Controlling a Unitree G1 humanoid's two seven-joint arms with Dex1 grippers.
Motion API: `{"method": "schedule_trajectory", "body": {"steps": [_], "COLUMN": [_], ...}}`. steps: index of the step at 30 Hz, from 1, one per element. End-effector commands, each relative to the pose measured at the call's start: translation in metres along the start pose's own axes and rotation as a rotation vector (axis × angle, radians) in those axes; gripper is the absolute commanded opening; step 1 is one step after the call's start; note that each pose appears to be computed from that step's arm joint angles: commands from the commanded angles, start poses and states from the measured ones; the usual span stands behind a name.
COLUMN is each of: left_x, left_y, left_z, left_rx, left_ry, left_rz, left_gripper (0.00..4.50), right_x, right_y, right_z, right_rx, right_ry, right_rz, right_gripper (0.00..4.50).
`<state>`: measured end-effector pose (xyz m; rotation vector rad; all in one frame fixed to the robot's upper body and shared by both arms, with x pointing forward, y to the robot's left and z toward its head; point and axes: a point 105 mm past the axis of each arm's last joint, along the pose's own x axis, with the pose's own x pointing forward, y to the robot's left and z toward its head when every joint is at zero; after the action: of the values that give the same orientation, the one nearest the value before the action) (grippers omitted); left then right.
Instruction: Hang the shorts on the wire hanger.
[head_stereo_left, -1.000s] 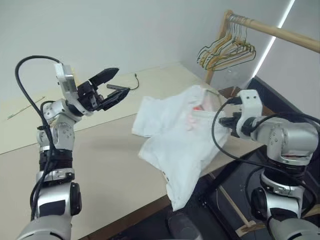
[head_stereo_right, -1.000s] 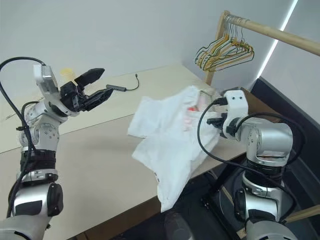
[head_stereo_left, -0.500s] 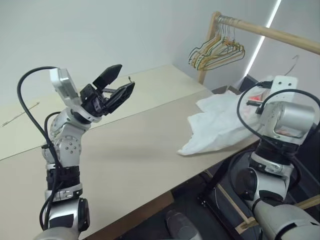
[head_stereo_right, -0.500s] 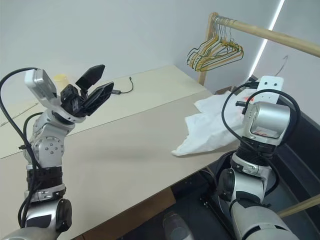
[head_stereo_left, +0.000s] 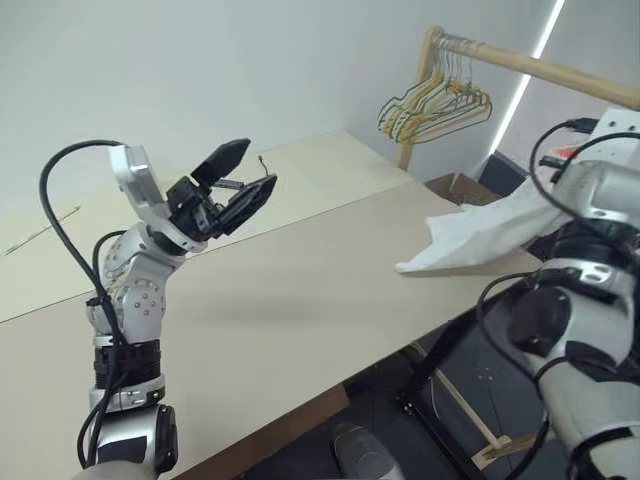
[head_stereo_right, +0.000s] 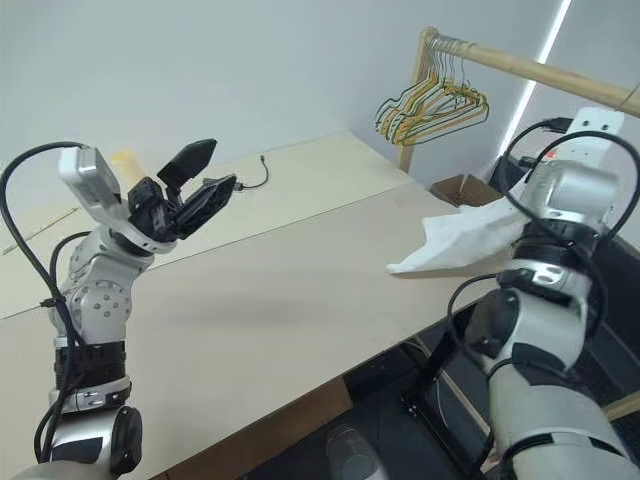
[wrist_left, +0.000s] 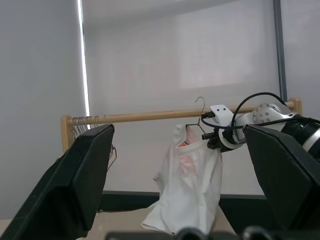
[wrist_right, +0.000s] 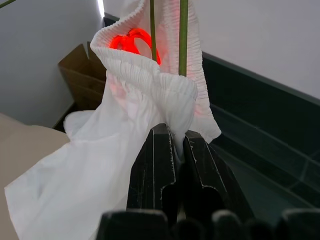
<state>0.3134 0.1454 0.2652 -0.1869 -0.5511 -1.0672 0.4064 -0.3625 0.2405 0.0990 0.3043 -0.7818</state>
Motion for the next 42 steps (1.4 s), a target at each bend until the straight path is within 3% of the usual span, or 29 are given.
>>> {"method": "schedule_trajectory", "body": {"steps": [1,8,15,21,28,32,42], "left_x": [0.001,-0.002,-0.004,-0.004,-0.003,-0.003,-0.005], "left_y": [-0.004,-0.007,-0.016,-0.016,-0.017,-0.017,-0.020], "left_z": [0.008,0.008,0.007,0.007,0.005,0.005,0.001], "left_rx": [0.044,0.045,0.018,0.015,0.013,0.007,0.002], "left_ry": [-0.007,0.005,0.017,0.006,0.002,0.001,0.028], "left_rz": [-0.016,-0.024,-0.086,-0.085,-0.085,-0.092,-0.123], "left_gripper": [4.48,4.48,4.48,4.50,4.50,4.50,4.50], "right_x": [0.003,0.012,0.012,0.010,0.002,-0.008,-0.078], "right_y": [-0.009,-0.013,-0.007,-0.004,0.000,-0.001,0.014], "right_z": [0.027,0.013,-0.002,-0.004,0.010,0.024,0.082], "right_rx": [0.132,0.258,0.222,0.121,-0.001,-0.062,-0.298], "right_ry": [-0.051,0.078,0.143,0.118,-0.001,-0.115,-0.747], "right_rz": [0.032,0.068,0.046,0.011,-0.070,-0.151,-0.381], "right_gripper": [0.00,0.00,0.00,2.00,4.47,4.47,4.47]}}
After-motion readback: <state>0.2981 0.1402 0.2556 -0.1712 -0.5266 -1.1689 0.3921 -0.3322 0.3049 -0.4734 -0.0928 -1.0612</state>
